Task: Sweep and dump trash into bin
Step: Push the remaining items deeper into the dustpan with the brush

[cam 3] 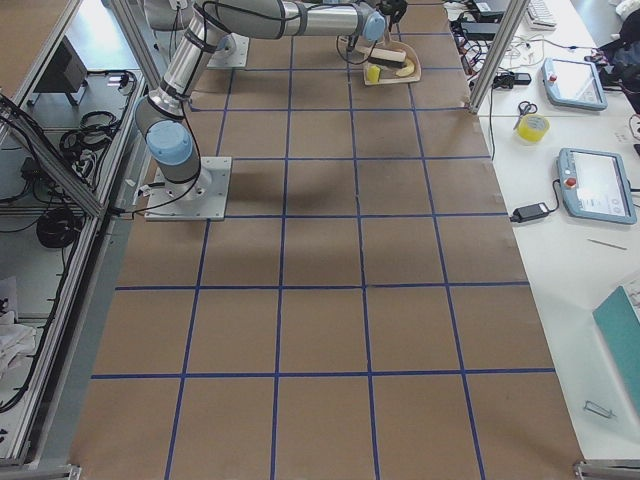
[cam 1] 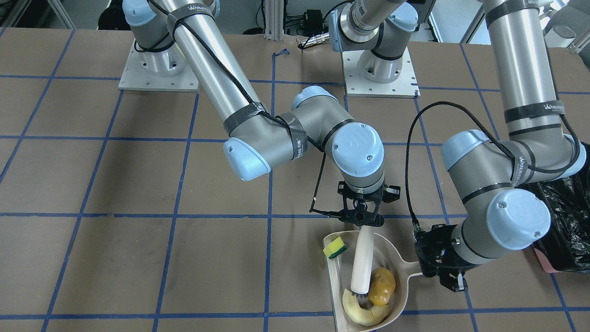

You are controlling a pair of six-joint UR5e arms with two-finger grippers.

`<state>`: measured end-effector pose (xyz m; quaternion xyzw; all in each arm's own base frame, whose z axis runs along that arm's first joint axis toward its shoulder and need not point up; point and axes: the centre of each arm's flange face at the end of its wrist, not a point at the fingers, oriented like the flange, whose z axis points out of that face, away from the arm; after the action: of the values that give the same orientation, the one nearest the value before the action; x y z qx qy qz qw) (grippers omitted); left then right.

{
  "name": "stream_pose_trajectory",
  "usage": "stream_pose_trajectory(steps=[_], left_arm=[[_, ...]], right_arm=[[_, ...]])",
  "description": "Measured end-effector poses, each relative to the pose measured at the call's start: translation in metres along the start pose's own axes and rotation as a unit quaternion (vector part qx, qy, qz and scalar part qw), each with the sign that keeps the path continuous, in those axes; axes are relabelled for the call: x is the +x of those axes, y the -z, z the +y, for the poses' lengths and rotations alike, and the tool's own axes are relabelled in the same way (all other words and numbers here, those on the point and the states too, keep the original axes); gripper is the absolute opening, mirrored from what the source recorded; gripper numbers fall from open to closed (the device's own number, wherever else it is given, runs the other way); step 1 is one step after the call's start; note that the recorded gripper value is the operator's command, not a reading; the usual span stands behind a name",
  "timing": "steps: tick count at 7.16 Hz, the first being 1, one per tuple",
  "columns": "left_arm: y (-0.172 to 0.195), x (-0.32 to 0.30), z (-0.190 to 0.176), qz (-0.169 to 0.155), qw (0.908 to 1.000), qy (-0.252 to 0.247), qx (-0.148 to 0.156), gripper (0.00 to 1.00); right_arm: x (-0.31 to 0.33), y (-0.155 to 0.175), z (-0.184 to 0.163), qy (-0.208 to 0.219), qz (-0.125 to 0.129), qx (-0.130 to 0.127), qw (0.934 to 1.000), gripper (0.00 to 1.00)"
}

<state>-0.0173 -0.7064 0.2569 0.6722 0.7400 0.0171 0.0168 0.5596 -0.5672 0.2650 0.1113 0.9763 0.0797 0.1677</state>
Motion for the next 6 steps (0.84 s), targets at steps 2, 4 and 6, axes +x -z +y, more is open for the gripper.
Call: stream_pose_trajectory(steps=[2,4,6], left_arm=[[-0.001,0.000,0.000,0.001,1.0000,0.000,0.002,0.00],[-0.001,0.001,-0.001,0.001,1.0000,-0.001,0.004,0.00],[-0.002,0.001,-0.001,0.001,1.0000,-0.001,0.006,0.00]], right_arm=[[-0.006,0.026,0.015,0.005,-0.008,-0.001,1.0000,0.00],[0.004,0.045,0.016,0.001,0.022,0.009,0.9997,0.00],[0.022,0.065,0.015,-0.016,0.071,0.014,0.9972,0.00]])
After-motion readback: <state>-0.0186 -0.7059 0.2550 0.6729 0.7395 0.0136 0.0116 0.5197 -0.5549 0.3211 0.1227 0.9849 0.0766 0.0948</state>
